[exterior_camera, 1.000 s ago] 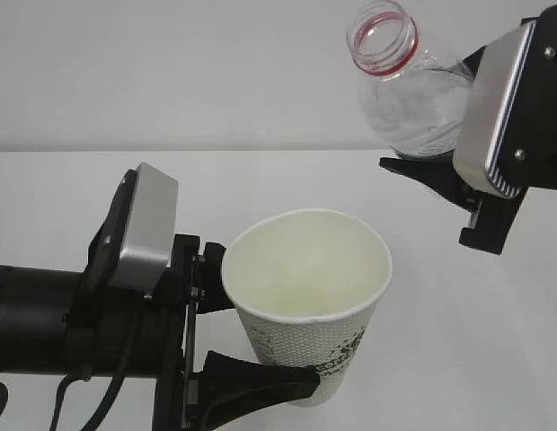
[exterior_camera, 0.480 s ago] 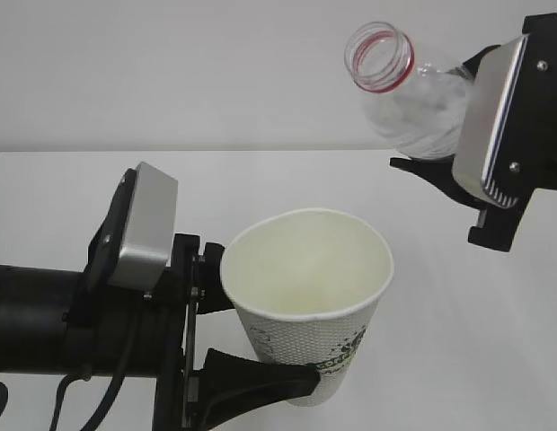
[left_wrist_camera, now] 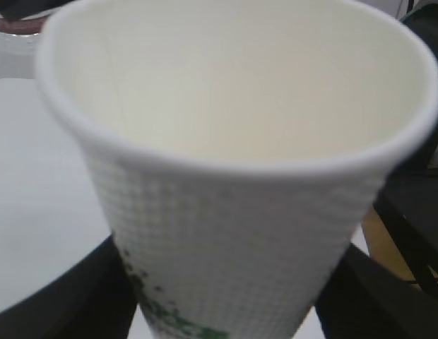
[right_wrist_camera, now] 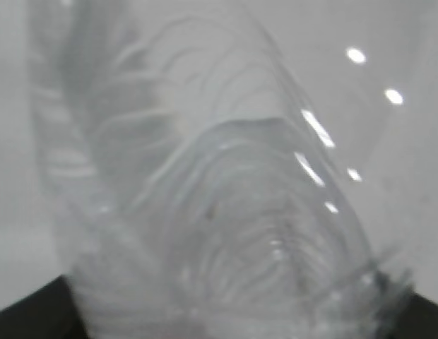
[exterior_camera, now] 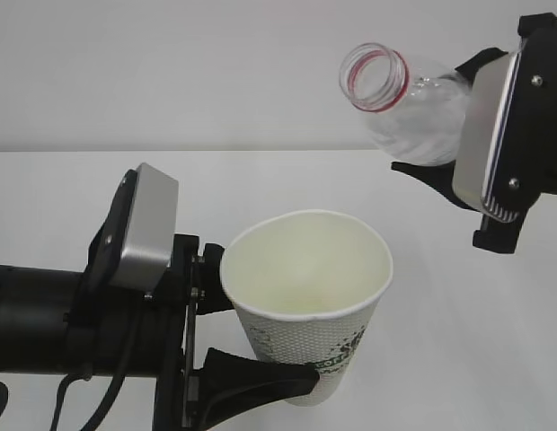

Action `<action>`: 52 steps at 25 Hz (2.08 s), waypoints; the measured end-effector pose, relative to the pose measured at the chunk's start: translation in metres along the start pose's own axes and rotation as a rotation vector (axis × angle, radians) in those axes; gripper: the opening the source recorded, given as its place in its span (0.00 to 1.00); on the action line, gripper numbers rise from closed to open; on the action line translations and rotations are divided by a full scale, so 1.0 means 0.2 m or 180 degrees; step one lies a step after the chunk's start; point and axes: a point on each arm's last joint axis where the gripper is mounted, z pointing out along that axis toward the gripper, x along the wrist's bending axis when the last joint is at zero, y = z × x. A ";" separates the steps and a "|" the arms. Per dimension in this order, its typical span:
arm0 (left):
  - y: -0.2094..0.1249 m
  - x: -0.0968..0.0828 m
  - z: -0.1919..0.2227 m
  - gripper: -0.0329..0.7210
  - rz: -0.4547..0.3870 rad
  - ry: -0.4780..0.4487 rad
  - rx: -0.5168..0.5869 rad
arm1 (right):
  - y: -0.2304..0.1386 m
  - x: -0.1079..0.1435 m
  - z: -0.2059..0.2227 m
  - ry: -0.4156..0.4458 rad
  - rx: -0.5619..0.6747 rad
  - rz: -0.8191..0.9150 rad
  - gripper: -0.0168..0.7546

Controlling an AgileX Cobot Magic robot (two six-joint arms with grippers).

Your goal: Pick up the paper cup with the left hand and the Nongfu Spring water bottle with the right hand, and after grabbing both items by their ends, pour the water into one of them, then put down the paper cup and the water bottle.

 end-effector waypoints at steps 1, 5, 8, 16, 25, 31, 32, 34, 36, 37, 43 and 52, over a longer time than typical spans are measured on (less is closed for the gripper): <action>0.00 0.00 0.00 0.73 0.0000 0.0000 0.0000 | 0.00 0.00 0.00 0.0000 0.0000 -0.0025 0.64; 0.00 0.00 0.00 0.72 0.0000 0.0000 0.0000 | 0.00 0.00 0.00 0.0000 0.0000 -0.0068 0.64; 0.00 0.00 0.00 0.71 0.0000 0.0000 0.0000 | 0.00 0.00 0.00 0.0000 0.0000 -0.0102 0.64; 0.00 0.00 0.00 0.70 0.0011 0.0000 0.0000 | 0.00 0.00 0.00 0.0000 0.0000 -0.0221 0.64; 0.00 0.00 0.00 0.70 0.0110 0.0004 -0.0001 | 0.01 -0.02 0.00 -0.0032 -0.0012 -0.0303 0.64; 0.00 0.01 0.00 0.70 0.0159 0.0037 -0.0021 | 0.01 -0.03 0.00 -0.0052 -0.0019 -0.0316 0.64; 0.01 0.01 0.00 0.70 0.0169 0.0061 -0.0035 | 0.01 -0.03 0.00 -0.0052 -0.0019 -0.0316 0.64; 0.01 0.02 0.00 0.70 0.0165 0.0116 -0.0059 | 0.01 -0.03 0.00 -0.0052 -0.0019 -0.0319 0.64; -0.01 0.03 0.01 0.70 0.0108 0.0151 -0.0052 | 0.01 -0.03 0.00 -0.0052 -0.0019 -0.0330 0.64; -0.03 0.03 0.02 0.70 0.0090 0.0150 -0.0042 | 0.01 -0.03 0.00 -0.0052 -0.0019 -0.0327 0.64; -0.08 0.05 0.06 0.70 0.0004 0.0128 -0.0146 | 0.01 -0.03 0.00 -0.0052 -0.0019 -0.0327 0.64; -0.15 0.07 0.09 0.70 -0.0076 0.0158 -0.0094 | 0.01 -0.03 0.00 -0.0052 -0.0019 -0.0368 0.64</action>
